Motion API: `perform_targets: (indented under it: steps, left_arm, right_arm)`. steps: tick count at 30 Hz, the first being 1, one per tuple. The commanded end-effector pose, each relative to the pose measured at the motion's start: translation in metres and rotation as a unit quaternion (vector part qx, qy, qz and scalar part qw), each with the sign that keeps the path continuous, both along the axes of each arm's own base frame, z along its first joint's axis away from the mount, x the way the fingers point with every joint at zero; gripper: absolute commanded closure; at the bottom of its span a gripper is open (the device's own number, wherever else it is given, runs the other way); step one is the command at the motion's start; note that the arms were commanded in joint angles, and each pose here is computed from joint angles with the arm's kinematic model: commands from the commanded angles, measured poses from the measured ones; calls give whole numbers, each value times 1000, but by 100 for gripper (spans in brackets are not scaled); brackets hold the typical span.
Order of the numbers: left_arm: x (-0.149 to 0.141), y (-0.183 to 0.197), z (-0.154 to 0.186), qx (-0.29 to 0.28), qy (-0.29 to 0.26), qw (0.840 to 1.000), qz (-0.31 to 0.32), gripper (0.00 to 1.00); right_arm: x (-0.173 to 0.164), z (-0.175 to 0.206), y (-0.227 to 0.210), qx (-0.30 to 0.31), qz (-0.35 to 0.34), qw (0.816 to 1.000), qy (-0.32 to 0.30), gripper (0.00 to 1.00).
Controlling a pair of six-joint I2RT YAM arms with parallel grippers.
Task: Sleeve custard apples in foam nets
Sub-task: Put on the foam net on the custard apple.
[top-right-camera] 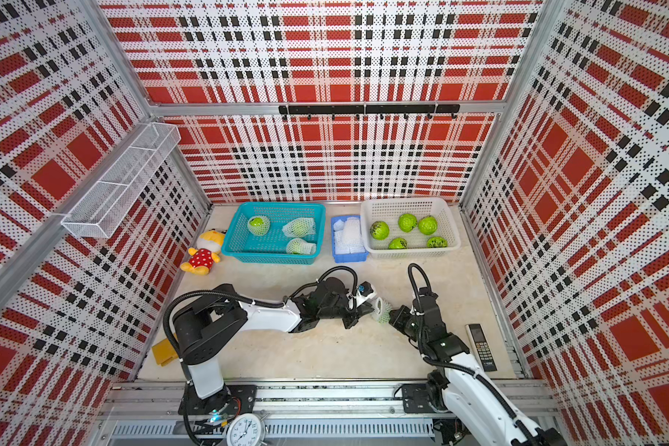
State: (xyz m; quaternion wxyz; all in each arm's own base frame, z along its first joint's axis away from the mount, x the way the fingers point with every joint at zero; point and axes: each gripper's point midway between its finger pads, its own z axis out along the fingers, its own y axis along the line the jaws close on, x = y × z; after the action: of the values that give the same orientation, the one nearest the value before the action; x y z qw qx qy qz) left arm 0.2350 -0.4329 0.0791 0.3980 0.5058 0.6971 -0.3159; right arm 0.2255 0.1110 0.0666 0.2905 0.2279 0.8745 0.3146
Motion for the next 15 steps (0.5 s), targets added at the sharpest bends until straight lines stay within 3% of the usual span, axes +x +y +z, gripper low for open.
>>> perform_targets:
  steps: [1, 15]
  left_arm:
    - [5, -7, 3, -7, 3, 1000, 2, 82]
    - [6, -10, 0, -4, 7, 1000, 1, 82]
  right_arm:
    - [3, 0, -8, -15, -15, 1000, -14, 100]
    - [14, -7, -21, -40, -31, 999, -7, 100]
